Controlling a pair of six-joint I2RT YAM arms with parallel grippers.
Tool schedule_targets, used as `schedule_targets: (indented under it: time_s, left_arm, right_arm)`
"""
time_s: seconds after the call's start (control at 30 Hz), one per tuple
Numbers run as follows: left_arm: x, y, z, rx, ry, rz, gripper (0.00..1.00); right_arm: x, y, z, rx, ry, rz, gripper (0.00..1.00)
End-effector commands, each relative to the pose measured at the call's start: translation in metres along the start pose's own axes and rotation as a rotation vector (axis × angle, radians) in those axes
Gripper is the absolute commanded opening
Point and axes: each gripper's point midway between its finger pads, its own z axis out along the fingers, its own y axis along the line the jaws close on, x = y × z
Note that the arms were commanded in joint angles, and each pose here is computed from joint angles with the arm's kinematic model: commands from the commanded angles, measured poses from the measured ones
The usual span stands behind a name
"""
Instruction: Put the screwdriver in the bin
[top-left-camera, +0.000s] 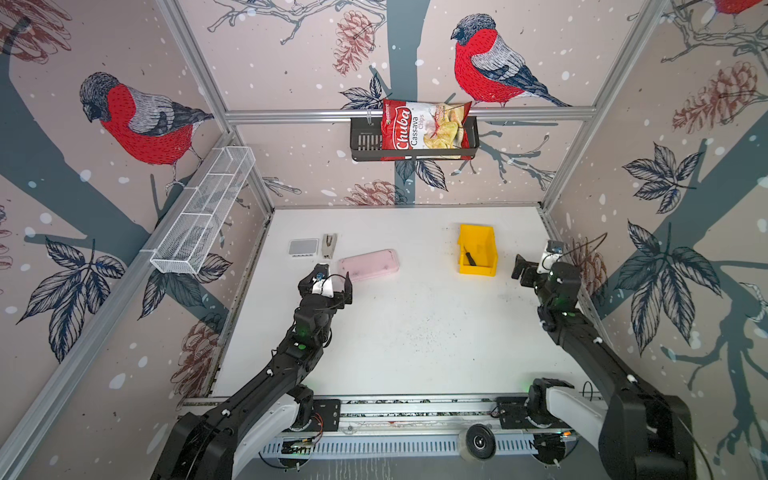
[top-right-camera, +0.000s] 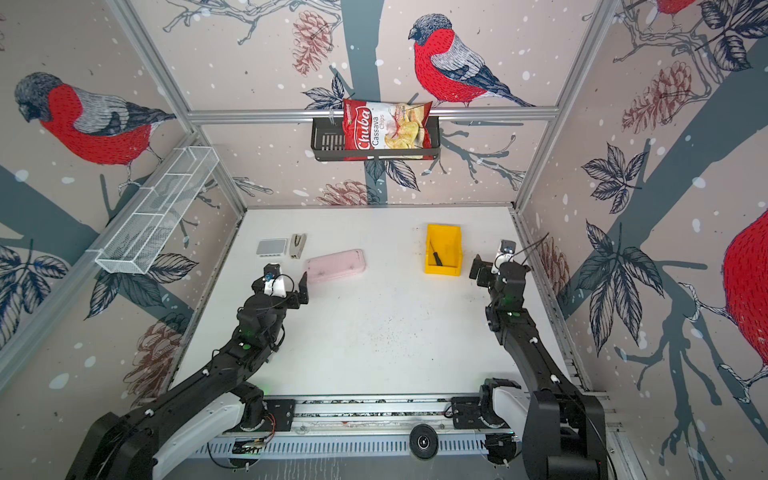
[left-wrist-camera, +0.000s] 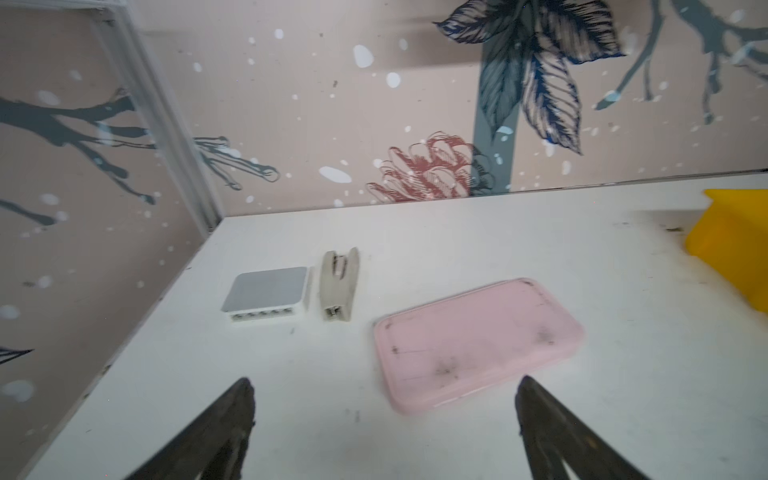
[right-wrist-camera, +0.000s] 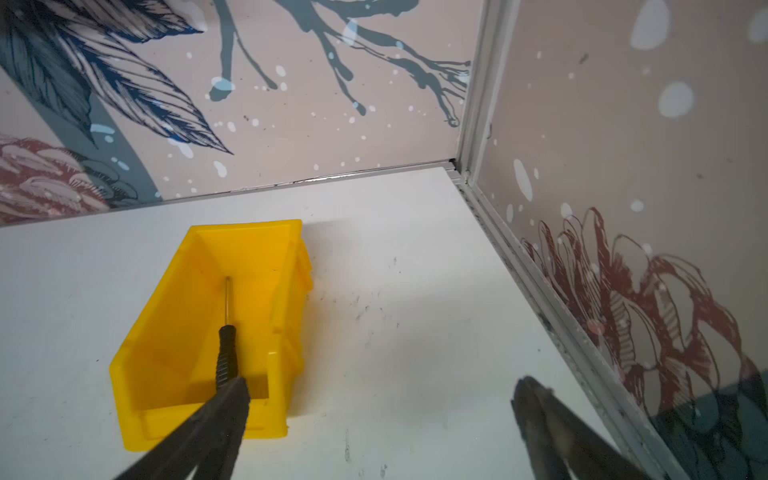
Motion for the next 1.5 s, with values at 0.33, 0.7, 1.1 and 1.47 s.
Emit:
schedule_targets:
  time_s: [0.33,0.7,1.1,1.47]
  left_arm:
    - [0.025,0.065,0.022,-0.194,-0.066,-0.007,0.96]
    - [0.025,0.066,0.047,-0.180,-0.120,-0.044,0.96]
    - [0.042,0.072,0.066,-0.200,-0.043,-0.058,0.97]
    - [0.042,0.072,0.065,-0.203,-0.049,-0.055,0.96]
  right_arm:
    - [0.013,-0.007,-0.010,0.018,-0.214,0.071,1.00]
    - [0.025,0.000,0.016,-0.034,-0.195,0.098,1.00]
    - [0.042,0.007,0.031,-0.049,-0.167,0.075,1.00]
    - [0.043,0.008,0.035,-0.004,-0.147,0.055,1.00]
